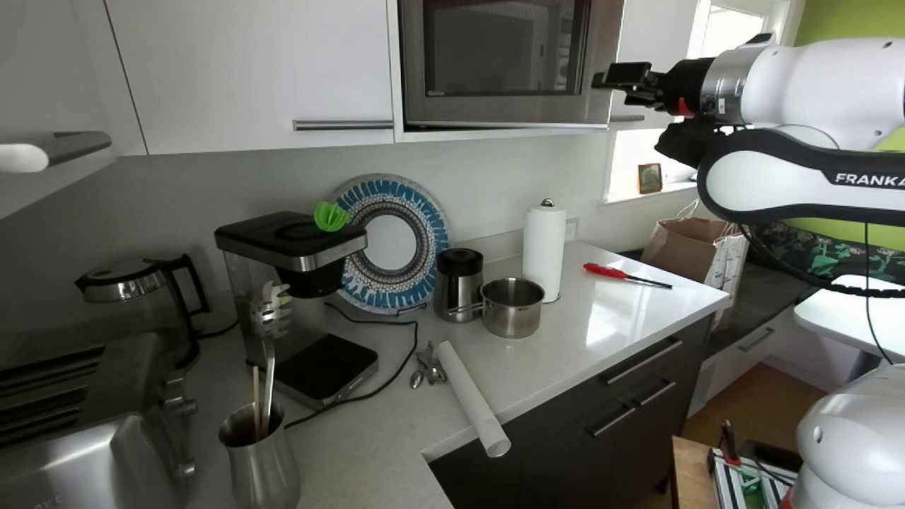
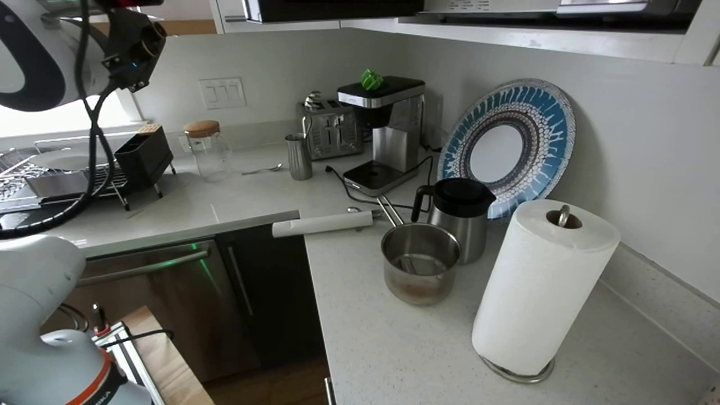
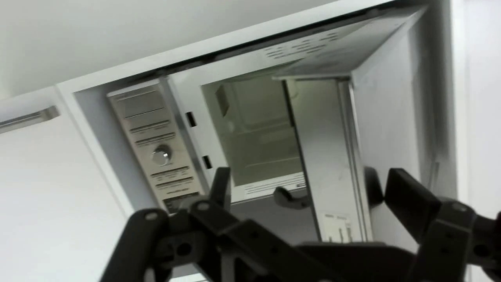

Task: Close the microwave door

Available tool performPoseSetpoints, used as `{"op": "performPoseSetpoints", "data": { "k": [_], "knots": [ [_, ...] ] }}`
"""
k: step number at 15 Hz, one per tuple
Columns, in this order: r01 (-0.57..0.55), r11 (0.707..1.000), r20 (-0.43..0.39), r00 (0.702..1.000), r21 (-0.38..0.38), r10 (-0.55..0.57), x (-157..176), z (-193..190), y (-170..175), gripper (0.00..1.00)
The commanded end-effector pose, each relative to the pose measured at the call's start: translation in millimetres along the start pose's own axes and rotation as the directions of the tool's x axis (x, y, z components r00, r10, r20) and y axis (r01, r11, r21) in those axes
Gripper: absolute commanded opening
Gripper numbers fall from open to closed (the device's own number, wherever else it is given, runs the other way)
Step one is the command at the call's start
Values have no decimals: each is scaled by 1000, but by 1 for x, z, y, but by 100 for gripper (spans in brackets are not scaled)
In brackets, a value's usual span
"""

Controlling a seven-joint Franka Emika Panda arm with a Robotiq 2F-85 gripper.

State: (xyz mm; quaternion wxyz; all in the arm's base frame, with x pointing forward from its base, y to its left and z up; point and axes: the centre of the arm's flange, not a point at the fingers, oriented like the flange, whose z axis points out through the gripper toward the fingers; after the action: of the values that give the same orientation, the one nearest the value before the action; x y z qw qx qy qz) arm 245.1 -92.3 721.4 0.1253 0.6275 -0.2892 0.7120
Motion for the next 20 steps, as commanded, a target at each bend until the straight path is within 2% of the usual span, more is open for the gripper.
{"op": "performPoseSetpoints", "data": {
  "k": [1, 3, 6, 7, 9, 10, 13, 16, 18, 20],
  "knots": [
    [-35, 984, -83, 996, -175, 21, -2, 0, 36, 100],
    [-56, 962, -115, 993, -268, 26, 0, 8, 51, 100],
    [-91, 932, -75, 995, -350, 68, 3, 19, 70, 100],
    [-103, 934, -54, 995, -343, 90, 5, 24, 74, 100],
    [-74, 968, 57, 994, -240, 91, 1, 15, 68, 100],
    [-69, 946, -20, 998, -317, 66, 0, 21, 73, 100],
    [-66, 970, 28, 997, -234, 75, -5, 16, 60, 100],
    [-66, 988, 74, 994, -141, 77, 0, 39, 53, 100],
    [-76, 989, 75, 993, -130, 86, 4, 51, 44, 74],
    [-83, 988, 66, 994, -131, 92, 6, 60, 36, 58]
  ]
}}
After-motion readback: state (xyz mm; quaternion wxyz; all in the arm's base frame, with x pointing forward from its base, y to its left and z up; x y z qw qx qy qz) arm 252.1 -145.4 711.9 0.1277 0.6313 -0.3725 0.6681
